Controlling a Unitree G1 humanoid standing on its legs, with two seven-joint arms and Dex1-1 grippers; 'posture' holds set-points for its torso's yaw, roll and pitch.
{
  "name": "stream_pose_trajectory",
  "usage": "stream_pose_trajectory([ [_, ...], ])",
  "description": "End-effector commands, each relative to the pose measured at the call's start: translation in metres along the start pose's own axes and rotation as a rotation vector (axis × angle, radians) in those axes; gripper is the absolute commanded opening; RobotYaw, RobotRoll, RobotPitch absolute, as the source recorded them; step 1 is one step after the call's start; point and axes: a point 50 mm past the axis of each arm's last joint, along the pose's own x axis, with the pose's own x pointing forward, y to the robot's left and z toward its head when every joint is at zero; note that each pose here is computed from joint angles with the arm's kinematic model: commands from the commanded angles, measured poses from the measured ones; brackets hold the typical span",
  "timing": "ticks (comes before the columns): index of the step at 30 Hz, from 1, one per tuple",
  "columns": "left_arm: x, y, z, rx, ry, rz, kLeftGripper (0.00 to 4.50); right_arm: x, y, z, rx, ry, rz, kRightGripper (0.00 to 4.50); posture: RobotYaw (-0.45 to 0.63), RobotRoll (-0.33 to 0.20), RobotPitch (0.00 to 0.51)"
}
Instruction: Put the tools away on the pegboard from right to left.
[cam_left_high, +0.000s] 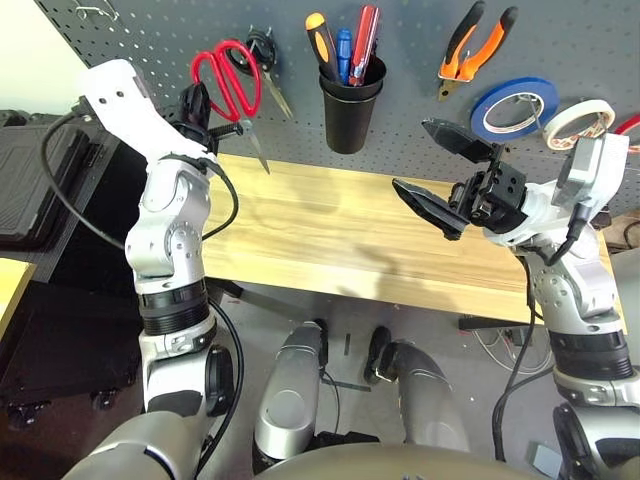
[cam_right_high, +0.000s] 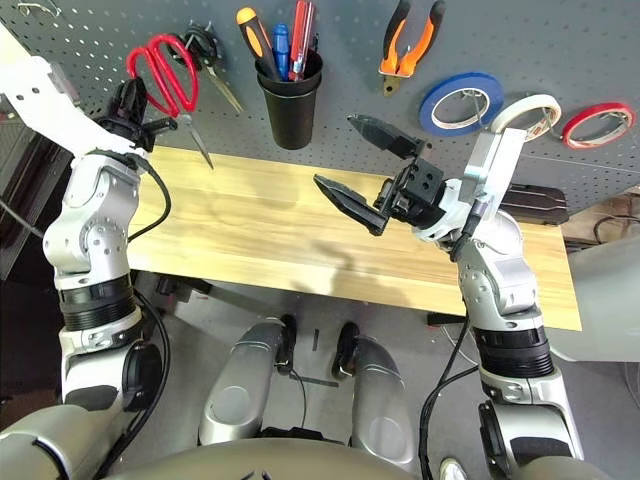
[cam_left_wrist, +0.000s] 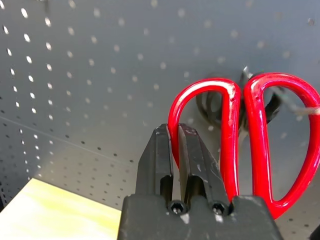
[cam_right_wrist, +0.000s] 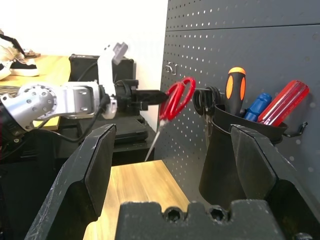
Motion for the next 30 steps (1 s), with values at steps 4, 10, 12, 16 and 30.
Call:
stream_pose_trajectory([
  [4,0.014,-0.004,-0.008,0.018,0.011,-0.013,0.01,0.001,0.002,0.000,-0.007,0.007,-0.010,4.50,0.26,0.000,0.234],
  [10,0.015,-0.001,-0.014,0.065,0.031,-0.034,0.97,0.002,0.005,-0.002,0.004,0.003,-0.013,4.50,0.26,0.000,0.238],
  [12,0.011,0.003,-0.014,0.072,0.034,-0.036,1.74,0.003,0.005,-0.002,0.006,0.002,-0.014,4.50,0.26,0.000,0.238],
  [16,-0.002,0.010,-0.019,0.091,0.062,-0.040,3.32,0.002,0.007,-0.004,0.014,0.001,-0.019,4.50,0.26,0.000,0.238],
  [30,-0.058,0.042,-0.033,0.229,0.014,-0.133,4.47,-0.029,-0.005,-0.042,0.063,0.180,-0.495,4.50,0.26,0.000,0.223],
])
